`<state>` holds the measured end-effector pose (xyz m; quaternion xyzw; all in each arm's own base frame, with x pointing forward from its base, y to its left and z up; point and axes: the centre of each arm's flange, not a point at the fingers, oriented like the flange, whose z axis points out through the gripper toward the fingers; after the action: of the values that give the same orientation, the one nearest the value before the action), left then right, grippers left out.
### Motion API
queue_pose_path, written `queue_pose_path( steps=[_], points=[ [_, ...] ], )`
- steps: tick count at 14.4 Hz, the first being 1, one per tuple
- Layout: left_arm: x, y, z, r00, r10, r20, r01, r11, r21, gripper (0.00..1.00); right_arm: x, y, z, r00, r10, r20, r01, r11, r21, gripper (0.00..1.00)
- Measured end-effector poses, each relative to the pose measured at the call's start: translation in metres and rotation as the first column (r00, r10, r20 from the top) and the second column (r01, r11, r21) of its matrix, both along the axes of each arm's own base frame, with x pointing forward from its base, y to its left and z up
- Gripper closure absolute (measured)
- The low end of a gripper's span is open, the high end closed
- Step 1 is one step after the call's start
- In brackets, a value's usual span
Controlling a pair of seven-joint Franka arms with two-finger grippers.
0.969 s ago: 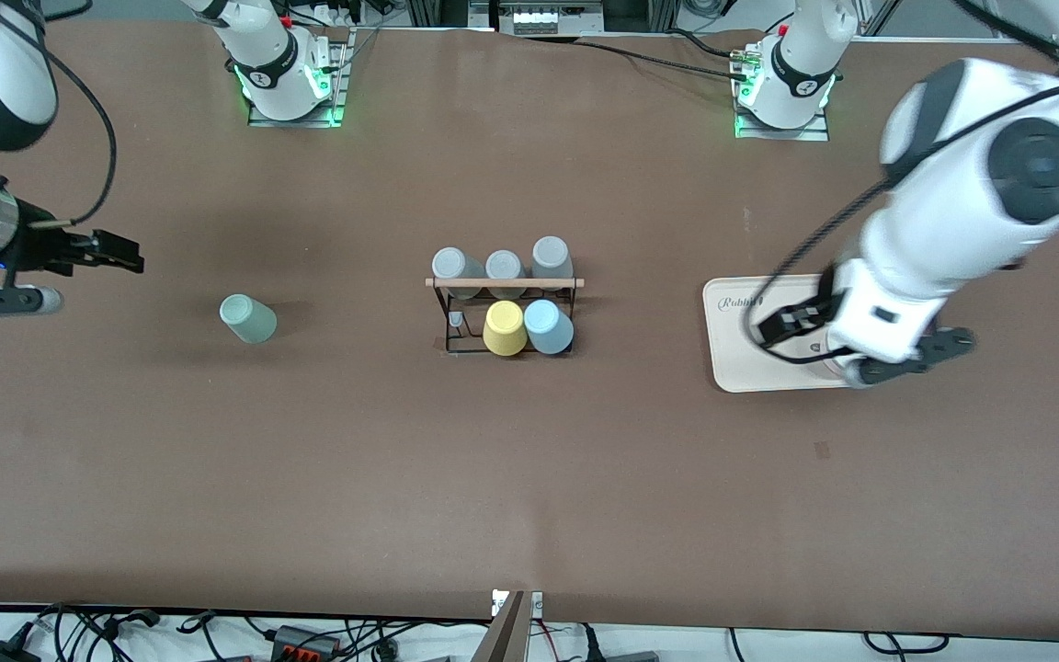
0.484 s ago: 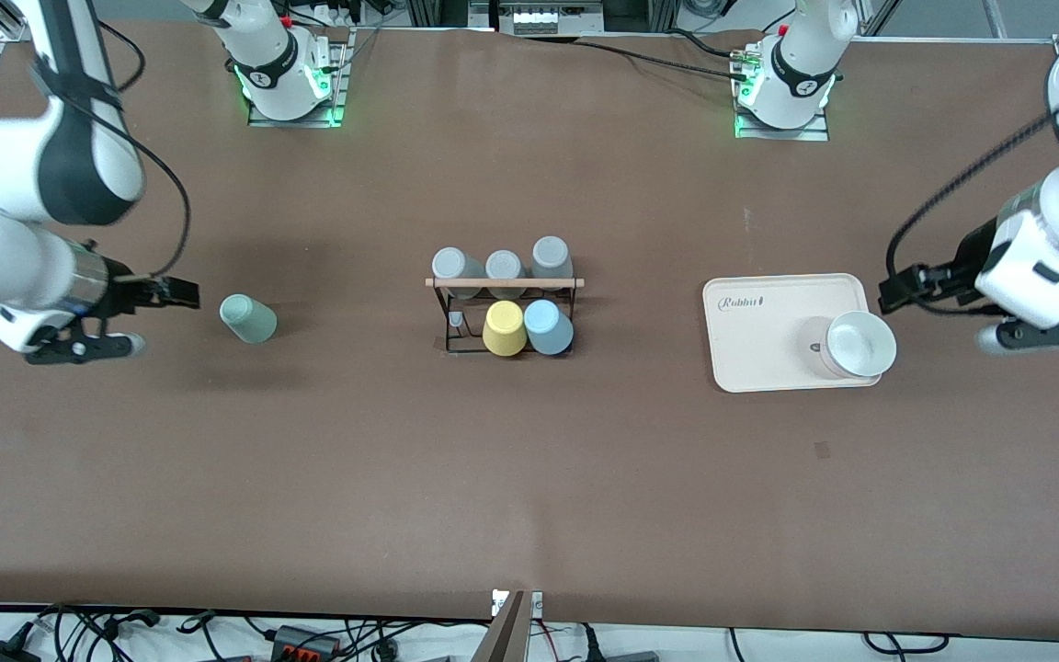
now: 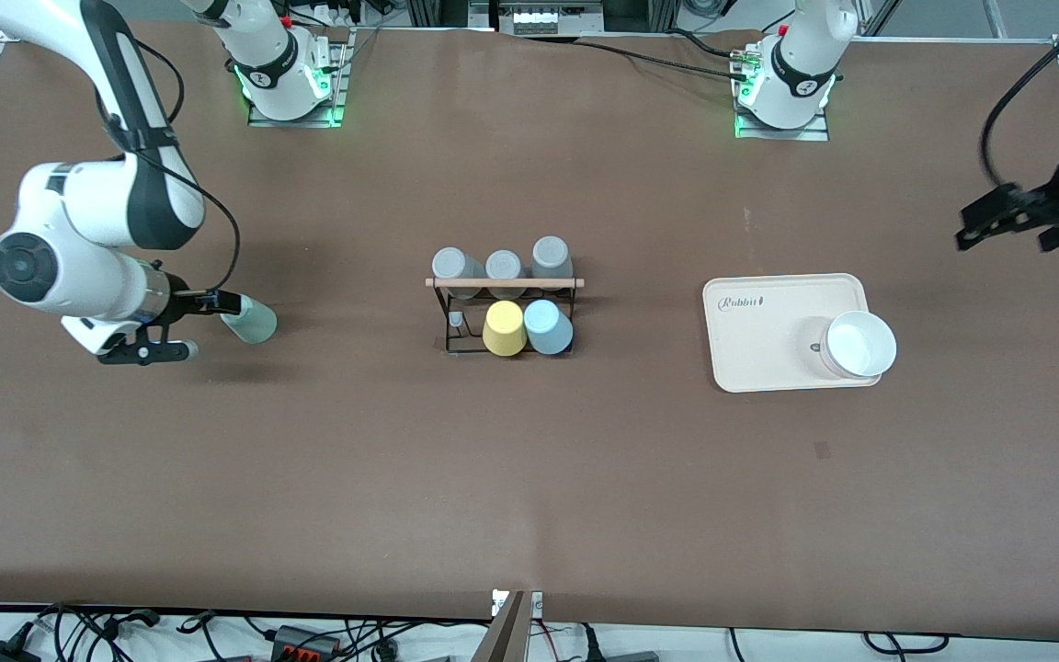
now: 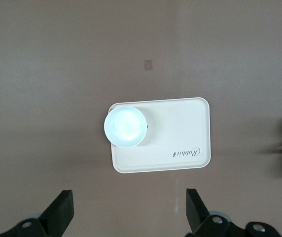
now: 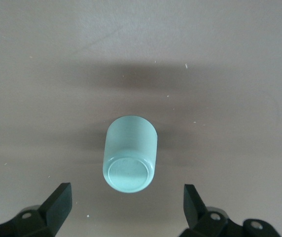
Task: Hang scattered cups on rack with three cups
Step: 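Grasp the pale teal cup on the table with the right gripper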
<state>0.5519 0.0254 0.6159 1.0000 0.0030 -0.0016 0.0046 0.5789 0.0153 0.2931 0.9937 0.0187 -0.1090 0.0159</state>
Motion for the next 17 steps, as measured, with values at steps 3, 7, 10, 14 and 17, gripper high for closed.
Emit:
queue_pose_path(
  steps=[3, 7, 10, 14, 17],
  points=[
    [-0.008, -0.002, 0.008, 1.0, -0.006, 0.012, 0.006, 1.0, 0.0, 0.0, -0.011, 0.001, -0.03, 1.0, -0.002, 0.027, 0.002, 1.0, 0.0, 0.0],
    [-0.008, -0.003, 0.007, 1.0, -0.007, 0.011, 0.007, 1.0, 0.0, 0.0, -0.02, 0.0, -0.053, 0.999, -0.015, 0.035, 0.015, 1.0, -0.002, 0.0],
    [-0.012, -0.005, 0.004, 1.0, -0.01, -0.023, 0.01, 1.0, -0.002, 0.0, -0.02, 0.0, -0.062, 0.999, -0.018, 0.032, 0.018, 1.0, -0.003, 0.0],
    [-0.011, -0.006, 0.02, 1.0, -0.012, 0.006, 0.012, 1.0, -0.001, 0.0, -0.019, 0.0, -0.062, 0.999, -0.019, 0.038, 0.019, 1.0, -0.003, 0.0],
    [-0.007, -0.007, 0.033, 1.0, -0.015, 0.022, 0.015, 1.0, 0.0, 0.0, -0.02, 0.0, -0.066, 0.999, -0.021, 0.033, 0.021, 1.0, -0.004, 0.0]
  ],
)
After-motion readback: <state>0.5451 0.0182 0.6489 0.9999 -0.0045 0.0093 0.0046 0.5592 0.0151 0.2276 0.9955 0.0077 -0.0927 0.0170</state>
